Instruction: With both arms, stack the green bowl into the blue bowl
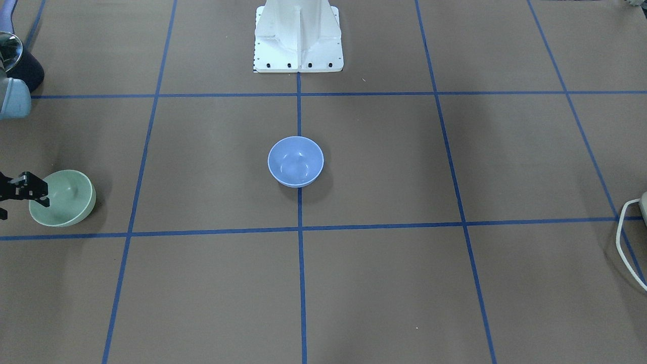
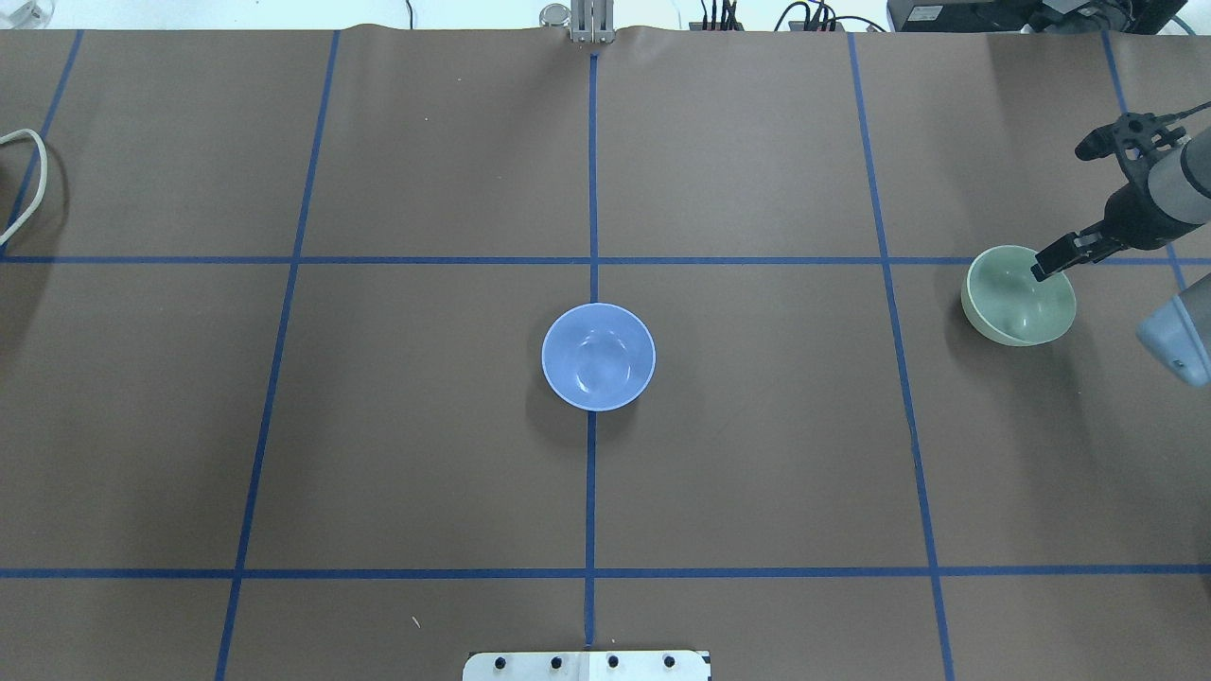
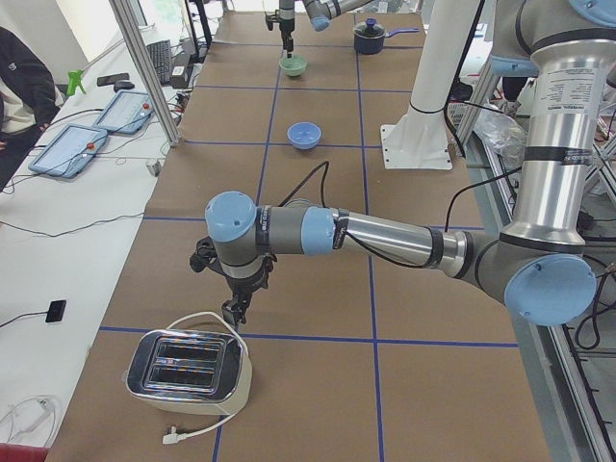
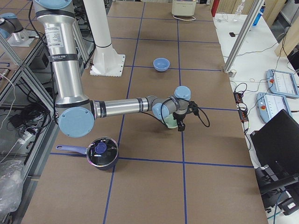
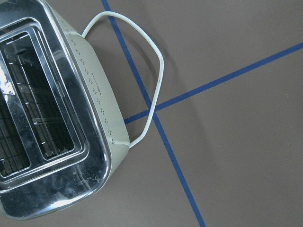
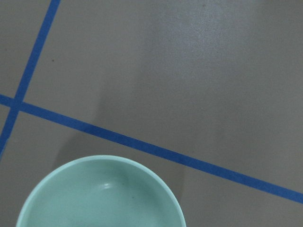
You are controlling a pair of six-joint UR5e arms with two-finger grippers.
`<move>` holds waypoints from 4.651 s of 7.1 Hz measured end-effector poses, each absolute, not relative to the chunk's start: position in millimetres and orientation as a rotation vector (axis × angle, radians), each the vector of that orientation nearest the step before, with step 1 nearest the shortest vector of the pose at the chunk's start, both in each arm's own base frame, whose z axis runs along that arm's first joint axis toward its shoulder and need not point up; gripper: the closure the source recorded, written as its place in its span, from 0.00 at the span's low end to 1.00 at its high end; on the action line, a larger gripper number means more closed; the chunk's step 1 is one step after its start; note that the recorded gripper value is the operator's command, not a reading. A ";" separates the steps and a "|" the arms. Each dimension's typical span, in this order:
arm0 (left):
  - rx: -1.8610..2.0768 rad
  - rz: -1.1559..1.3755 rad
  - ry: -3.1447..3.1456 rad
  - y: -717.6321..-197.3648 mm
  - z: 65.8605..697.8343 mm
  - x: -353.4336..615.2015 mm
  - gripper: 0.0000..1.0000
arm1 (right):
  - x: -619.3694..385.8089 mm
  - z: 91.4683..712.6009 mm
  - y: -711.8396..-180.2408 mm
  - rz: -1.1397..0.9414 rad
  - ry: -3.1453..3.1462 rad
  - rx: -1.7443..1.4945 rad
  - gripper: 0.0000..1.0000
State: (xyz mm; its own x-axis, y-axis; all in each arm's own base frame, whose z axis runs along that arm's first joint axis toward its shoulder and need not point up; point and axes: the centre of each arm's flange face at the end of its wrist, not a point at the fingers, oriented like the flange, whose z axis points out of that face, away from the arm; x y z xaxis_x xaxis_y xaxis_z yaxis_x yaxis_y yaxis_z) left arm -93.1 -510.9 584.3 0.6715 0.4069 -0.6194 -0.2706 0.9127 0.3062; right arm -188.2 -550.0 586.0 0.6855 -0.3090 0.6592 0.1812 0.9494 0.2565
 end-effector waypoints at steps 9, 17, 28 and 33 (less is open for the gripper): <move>0.043 0.125 0.764 -488.0 614.8 -95.4 0.02 | -196.8 553.1 -550.7 -0.240 -0.872 0.160 1.00; 0.019 -0.001 0.766 -461.7 610.8 -94.8 0.02 | -339.0 264.7 -527.7 0.132 -1.045 0.067 1.00; 0.012 -0.003 0.766 -460.9 614.6 -94.4 0.01 | -534.8 203.0 -425.3 0.139 -0.848 0.096 1.00; 0.008 -0.003 0.767 -460.9 616.0 -93.7 0.01 | -546.7 218.8 -431.2 0.137 -0.869 0.098 1.00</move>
